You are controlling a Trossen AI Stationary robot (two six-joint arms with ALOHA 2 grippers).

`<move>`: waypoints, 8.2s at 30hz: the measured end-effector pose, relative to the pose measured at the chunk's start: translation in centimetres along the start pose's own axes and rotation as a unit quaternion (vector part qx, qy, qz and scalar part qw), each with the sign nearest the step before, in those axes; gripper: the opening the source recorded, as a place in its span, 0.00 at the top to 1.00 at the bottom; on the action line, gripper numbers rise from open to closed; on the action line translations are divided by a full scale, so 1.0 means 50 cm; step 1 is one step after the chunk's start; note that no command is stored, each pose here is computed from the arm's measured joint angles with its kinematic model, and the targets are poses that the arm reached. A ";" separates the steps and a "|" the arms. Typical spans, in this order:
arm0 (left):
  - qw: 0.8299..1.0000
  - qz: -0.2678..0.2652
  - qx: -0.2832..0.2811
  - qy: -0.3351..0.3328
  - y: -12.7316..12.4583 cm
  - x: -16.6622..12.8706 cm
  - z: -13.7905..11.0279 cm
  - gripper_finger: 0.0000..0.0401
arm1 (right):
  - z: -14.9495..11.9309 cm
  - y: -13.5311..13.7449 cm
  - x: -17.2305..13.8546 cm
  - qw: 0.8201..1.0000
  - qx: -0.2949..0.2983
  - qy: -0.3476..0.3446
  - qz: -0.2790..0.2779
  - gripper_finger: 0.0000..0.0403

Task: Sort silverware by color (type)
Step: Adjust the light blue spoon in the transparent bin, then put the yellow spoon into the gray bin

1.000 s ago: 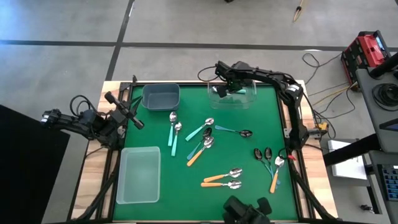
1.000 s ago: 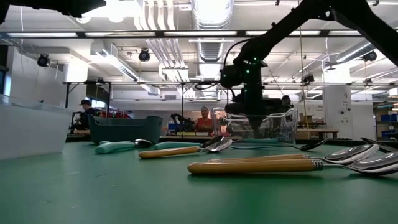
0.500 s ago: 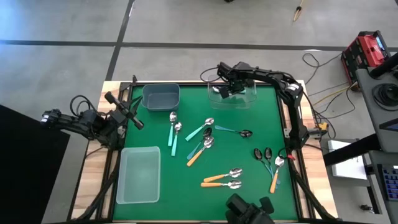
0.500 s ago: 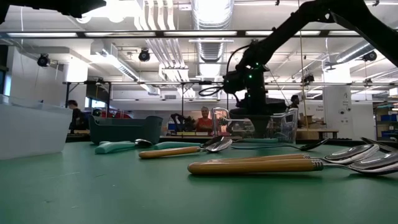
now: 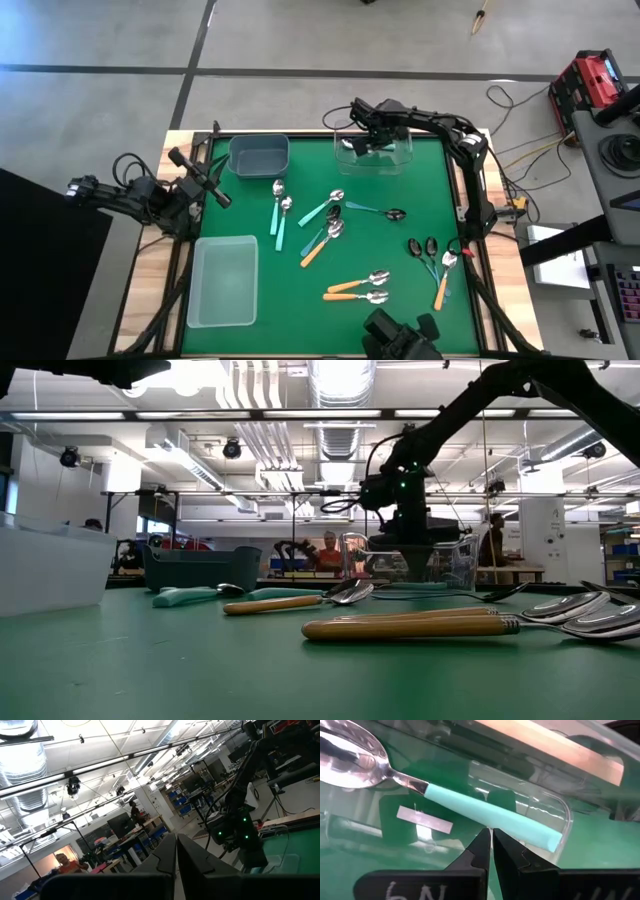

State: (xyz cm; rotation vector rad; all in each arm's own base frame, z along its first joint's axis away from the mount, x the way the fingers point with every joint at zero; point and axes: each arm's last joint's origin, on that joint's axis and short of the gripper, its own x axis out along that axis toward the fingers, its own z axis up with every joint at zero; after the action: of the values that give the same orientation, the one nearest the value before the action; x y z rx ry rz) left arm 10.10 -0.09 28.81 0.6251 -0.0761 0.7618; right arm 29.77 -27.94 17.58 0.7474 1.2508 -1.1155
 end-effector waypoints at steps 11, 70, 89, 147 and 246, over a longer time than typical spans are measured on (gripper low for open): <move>1.000 0.000 0.000 0.000 0.000 0.000 0.000 1.00 | -0.013 0.000 0.025 1.000 0.002 0.003 -0.001 0.97; 0.907 -0.170 -0.385 0.022 -0.196 0.097 0.023 1.00 | -0.449 0.001 -0.259 0.744 -0.287 -0.515 0.315 0.97; 0.900 -0.193 -0.168 0.354 -0.326 0.194 0.065 1.00 | -0.463 -0.013 -0.308 0.686 -0.322 -0.569 0.319 0.97; 0.803 -0.265 -0.128 0.517 -0.645 0.198 -0.048 0.57 | -0.467 -0.013 -0.293 0.712 -0.321 -0.534 0.325 0.97; 0.817 -0.284 -0.071 0.497 -0.606 0.181 -0.082 0.51 | -0.469 -0.013 -0.286 0.717 -0.336 -0.524 0.314 0.97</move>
State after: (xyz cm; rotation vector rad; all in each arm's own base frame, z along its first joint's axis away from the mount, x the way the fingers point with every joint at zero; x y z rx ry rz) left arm 36.25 -8.93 12.84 0.0232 0.9777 0.4098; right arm 21.80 -3.29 26.75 -0.1108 0.2629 -0.2884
